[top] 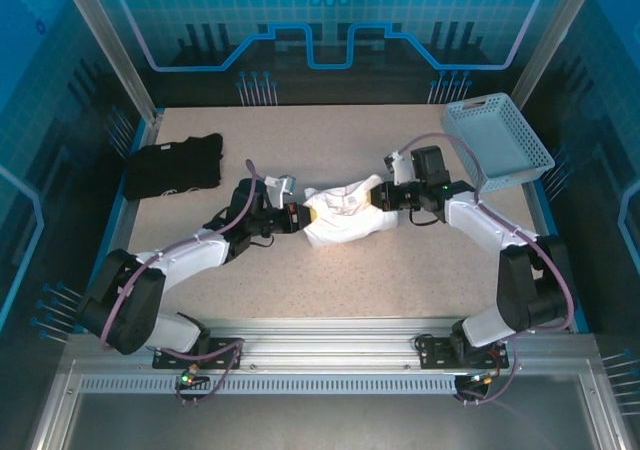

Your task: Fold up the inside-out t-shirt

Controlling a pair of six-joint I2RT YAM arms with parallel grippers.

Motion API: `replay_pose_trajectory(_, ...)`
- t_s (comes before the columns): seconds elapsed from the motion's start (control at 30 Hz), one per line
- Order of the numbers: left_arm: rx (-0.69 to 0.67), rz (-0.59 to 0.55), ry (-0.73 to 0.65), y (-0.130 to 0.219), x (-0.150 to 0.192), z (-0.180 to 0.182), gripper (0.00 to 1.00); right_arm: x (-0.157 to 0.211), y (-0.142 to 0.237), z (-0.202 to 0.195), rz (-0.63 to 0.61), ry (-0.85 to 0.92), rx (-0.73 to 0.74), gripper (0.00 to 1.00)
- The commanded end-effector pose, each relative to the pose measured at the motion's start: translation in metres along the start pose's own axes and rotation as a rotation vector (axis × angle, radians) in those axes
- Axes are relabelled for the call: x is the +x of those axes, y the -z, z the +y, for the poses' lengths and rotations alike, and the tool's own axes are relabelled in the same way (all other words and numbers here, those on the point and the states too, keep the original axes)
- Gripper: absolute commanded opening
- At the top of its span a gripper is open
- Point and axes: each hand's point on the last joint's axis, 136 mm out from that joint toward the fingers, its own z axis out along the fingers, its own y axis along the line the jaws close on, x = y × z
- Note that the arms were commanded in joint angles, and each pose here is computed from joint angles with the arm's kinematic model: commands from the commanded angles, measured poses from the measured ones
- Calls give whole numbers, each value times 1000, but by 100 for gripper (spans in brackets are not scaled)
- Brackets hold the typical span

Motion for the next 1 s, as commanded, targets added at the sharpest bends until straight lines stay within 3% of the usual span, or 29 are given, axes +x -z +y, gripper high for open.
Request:
replay_pose_trajectory(0.0,16,-64,42,-3,-10,0,0,-2,1,-3,-18,3,35,0)
replay_pose_trajectory(0.3,-65,-41,109,-29,-25,34,2,-14,-29,-36,87,-47,159,0)
replay_pose_trajectory(0.6,-204,31,182,-63,-24,108,11,-14,-85,-81,232,-111,248,10)
replay_pose_trajectory(0.7,-226,54,203,-70,-23,122,20,-10,-92,-95,271,-138,285,20)
replay_pose_trajectory(0.77,-240,57,209,-68,-26,124,31,-14,-85,-99,266,-133,307,31)
replay_pose_trajectory(0.97,-303,29,192,-35,-35,111,57,-29,-27,-97,196,-84,395,51)
